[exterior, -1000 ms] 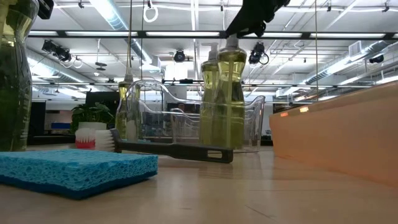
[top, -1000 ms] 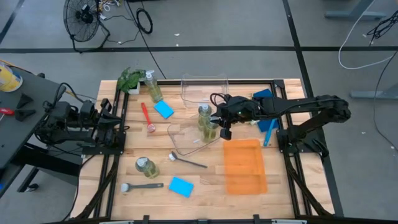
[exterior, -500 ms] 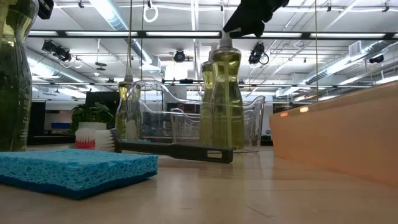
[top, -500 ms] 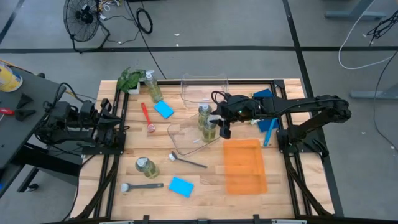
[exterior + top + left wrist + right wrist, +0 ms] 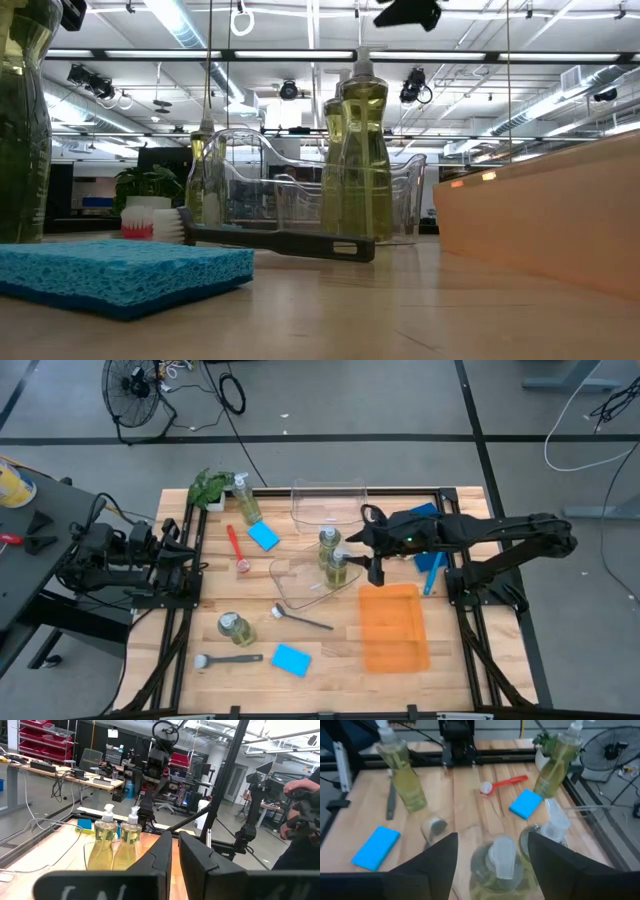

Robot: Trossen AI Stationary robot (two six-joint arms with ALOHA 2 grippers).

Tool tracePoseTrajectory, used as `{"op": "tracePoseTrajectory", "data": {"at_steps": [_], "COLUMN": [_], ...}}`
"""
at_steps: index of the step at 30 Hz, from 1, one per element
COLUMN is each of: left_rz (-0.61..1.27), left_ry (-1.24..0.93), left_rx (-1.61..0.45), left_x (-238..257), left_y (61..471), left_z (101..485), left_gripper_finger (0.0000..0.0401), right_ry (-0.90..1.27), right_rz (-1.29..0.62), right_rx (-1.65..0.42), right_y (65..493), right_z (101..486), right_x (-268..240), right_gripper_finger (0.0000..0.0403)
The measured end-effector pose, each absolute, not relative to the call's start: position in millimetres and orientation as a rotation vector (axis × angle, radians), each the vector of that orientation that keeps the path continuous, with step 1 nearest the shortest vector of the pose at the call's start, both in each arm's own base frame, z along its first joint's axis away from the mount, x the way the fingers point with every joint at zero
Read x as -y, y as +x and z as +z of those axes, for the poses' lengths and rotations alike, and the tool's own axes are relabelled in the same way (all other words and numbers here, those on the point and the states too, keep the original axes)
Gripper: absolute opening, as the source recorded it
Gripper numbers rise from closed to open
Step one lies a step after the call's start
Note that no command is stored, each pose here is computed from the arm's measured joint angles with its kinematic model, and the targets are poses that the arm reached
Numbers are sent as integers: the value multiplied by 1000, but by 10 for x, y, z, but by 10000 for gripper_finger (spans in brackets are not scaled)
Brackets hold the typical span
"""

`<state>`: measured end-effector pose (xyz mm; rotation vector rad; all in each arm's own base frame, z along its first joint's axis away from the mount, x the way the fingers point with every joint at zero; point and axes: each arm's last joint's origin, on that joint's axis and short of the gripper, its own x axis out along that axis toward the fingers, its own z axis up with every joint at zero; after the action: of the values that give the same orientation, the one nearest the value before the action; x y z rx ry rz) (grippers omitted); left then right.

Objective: Pick & Place Kitchen Sink Supplies
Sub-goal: Put the green dish brush into the orange bin

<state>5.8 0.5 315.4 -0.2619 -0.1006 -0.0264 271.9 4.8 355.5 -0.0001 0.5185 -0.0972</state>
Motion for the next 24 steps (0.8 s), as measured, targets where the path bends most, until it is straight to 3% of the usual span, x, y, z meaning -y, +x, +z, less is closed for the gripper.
{"op": "tracePoseTrajectory", "data": {"at_steps": [24], "left_rz": [-27], "left_ry": [-262], "left_rx": [100], "left_x": [-5], "left_y": [58], "left_z": [3154], "left_gripper_finger": [37], "right_ry": [-105], "right_rz": [84], "right_rx": [-399], "right_y": [2447], "right_z": [3810], "right_x": [-98], "right_gripper_finger": [205]}}
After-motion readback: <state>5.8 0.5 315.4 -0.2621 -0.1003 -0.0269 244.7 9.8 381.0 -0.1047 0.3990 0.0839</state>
